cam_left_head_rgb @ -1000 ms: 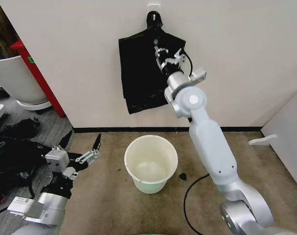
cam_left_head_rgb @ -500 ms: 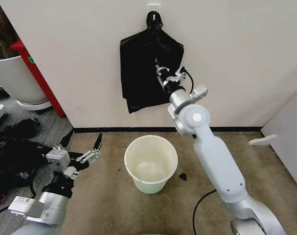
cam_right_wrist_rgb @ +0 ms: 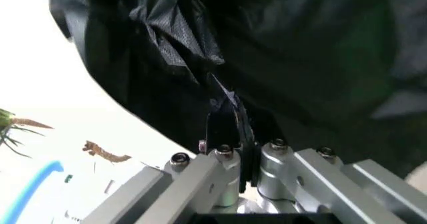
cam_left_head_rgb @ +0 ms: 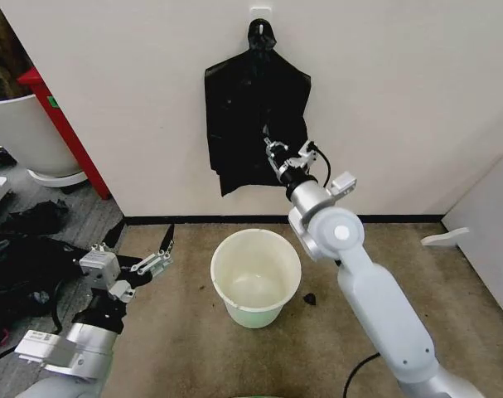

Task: Place the garbage bag over the trash bin.

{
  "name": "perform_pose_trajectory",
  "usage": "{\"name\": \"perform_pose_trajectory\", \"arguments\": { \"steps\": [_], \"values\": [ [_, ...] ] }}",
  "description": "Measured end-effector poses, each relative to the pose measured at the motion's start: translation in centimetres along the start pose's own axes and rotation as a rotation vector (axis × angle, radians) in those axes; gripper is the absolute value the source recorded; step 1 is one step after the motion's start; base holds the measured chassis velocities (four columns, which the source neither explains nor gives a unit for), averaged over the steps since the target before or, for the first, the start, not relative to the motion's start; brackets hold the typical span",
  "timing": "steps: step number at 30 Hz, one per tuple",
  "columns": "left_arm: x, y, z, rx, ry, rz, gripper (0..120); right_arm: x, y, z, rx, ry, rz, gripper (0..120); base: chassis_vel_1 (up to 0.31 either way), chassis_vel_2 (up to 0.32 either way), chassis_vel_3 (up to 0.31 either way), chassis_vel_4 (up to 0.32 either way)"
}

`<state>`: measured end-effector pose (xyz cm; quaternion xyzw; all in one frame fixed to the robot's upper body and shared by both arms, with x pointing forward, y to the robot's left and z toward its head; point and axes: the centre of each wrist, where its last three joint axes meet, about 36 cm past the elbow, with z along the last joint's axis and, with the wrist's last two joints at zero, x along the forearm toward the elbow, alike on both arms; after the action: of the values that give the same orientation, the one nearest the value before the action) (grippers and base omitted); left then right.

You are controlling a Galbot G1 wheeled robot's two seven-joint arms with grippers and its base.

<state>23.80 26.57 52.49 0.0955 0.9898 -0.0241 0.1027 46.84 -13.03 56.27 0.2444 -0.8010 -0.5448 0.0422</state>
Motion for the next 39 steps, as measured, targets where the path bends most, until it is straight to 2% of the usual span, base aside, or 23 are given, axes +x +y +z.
{"name": "perform_pose_trajectory", "arguments": {
  "steps": [16, 31, 39],
  "values": [
    [-0.2, 0.1, 0.2, 0.004, -0.003, 0.005, 100, 5.8, -3.2, 3.5, 0.004, 0.033, 0.083, 0, 0.000, 0.000, 0.000, 0.000],
    [-0.5, 0.3, 0.6, 0.012, -0.002, 0.013, 100, 8.8, -3.8, 6.0, 0.021, 0.050, 0.107, 0, 0.000, 0.000, 0.000, 0.000],
    [-0.7, 0.2, 0.6, 0.014, -0.005, 0.018, 100, 9.1, -3.8, 6.3, 0.026, 0.043, 0.107, 0, 0.000, 0.000, 0.000, 0.000]
  ]
}}
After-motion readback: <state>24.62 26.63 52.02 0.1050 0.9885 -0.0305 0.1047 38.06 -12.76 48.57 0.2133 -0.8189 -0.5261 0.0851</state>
